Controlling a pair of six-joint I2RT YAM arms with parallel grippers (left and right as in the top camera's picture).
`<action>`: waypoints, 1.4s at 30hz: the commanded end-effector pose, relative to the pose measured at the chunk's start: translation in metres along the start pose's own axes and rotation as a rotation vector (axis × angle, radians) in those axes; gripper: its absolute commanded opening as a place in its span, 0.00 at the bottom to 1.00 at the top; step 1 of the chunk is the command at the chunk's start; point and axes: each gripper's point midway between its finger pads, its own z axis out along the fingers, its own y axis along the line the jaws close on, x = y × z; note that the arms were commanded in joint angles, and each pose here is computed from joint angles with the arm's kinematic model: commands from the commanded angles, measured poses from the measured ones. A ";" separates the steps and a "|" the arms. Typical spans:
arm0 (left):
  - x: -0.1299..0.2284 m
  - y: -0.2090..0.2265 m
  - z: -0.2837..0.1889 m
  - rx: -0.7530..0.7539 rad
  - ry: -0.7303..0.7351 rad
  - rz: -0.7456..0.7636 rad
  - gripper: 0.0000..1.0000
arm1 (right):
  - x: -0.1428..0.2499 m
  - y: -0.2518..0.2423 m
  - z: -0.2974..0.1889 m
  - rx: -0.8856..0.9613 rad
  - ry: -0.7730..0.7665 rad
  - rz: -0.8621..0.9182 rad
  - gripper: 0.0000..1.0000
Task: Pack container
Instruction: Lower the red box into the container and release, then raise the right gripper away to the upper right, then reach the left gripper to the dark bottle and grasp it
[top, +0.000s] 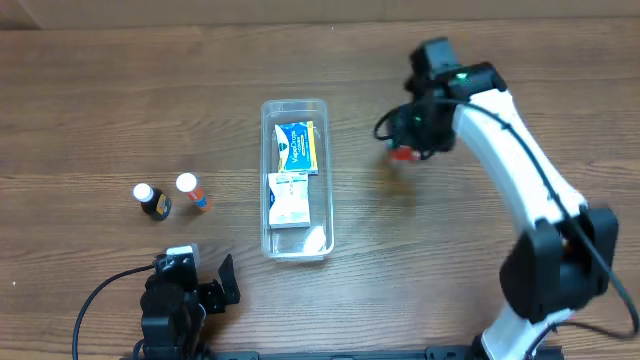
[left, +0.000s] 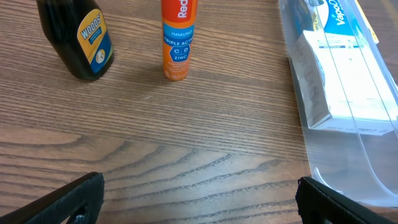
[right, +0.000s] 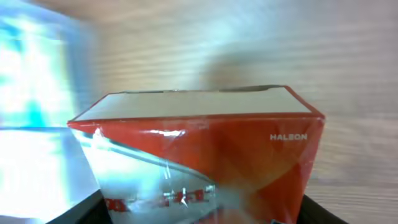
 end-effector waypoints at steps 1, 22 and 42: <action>0.001 -0.001 0.001 0.005 0.001 0.023 1.00 | -0.001 0.106 -0.045 -0.169 -0.163 -0.090 0.68; -0.026 0.029 -0.003 -0.176 -0.118 0.011 1.00 | -0.080 -0.073 -0.145 -0.204 -0.432 0.461 1.00; -0.141 0.005 -0.070 -0.052 -0.507 -0.172 1.00 | -0.031 -0.187 -0.150 -0.105 -0.319 0.782 1.00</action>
